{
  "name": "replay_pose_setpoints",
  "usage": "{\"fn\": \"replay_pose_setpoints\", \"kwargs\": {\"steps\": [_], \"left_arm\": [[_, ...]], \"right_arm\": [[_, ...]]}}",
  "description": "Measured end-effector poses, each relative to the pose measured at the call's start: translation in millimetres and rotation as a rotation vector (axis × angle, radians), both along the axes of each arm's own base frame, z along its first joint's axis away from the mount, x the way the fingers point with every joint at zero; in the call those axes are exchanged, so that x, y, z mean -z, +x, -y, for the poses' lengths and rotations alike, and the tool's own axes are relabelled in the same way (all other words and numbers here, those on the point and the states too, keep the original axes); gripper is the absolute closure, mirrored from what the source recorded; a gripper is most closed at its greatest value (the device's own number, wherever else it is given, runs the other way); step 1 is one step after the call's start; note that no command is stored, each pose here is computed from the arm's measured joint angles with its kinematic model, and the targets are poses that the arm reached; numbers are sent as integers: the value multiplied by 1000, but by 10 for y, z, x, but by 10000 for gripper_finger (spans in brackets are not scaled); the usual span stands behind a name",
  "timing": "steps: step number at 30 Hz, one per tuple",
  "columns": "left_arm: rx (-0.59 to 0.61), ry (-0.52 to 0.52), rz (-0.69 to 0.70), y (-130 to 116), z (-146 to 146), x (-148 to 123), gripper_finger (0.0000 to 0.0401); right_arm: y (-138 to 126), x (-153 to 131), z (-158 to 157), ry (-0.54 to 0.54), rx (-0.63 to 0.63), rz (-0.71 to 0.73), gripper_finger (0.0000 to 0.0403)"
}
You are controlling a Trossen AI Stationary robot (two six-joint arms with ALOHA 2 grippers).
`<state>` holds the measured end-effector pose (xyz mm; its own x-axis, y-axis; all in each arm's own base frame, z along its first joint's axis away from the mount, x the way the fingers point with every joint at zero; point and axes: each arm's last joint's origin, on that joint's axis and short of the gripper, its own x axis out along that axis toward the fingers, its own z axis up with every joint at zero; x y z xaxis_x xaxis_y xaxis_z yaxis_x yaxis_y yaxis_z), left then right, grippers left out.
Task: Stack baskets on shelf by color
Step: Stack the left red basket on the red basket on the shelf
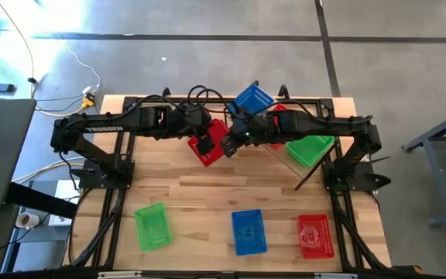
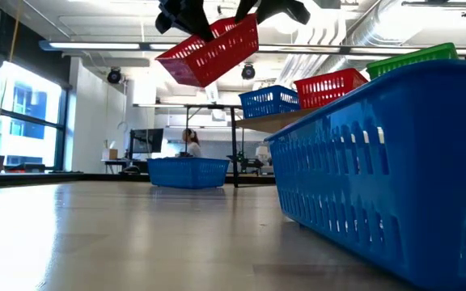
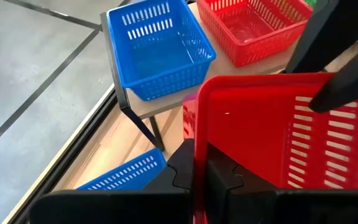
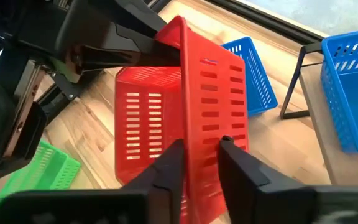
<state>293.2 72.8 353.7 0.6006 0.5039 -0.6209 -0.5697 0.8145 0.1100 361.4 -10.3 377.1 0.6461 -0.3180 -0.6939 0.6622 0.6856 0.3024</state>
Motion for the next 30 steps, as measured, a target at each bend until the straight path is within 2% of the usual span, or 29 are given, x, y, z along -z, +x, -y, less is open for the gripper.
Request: {"fn": "replay_pose_setpoints", "kwargs": {"steps": [4, 6, 13, 19, 24, 30], "left_arm": [[10, 9, -8, 0, 0, 0, 401], [9, 9, -5, 2, -1, -1, 401], [13, 10, 6, 10, -1, -9, 398], [47, 14, -3, 13, 4, -12, 378], [116, 23, -27, 17, 15, -8, 345], [101, -8, -8, 18, 18, -7, 288]], "right_arm": [[-1, 1, 11, 0, 3, -1, 381], [-3, 4, 11, 1, 4, -4, 396], [-17, 17, 15, 25, 43, -8, 401], [-25, 24, 18, 32, 60, -14, 402], [-36, 34, 18, 34, 69, -25, 402], [-47, 41, 22, 36, 94, -31, 402]]}}
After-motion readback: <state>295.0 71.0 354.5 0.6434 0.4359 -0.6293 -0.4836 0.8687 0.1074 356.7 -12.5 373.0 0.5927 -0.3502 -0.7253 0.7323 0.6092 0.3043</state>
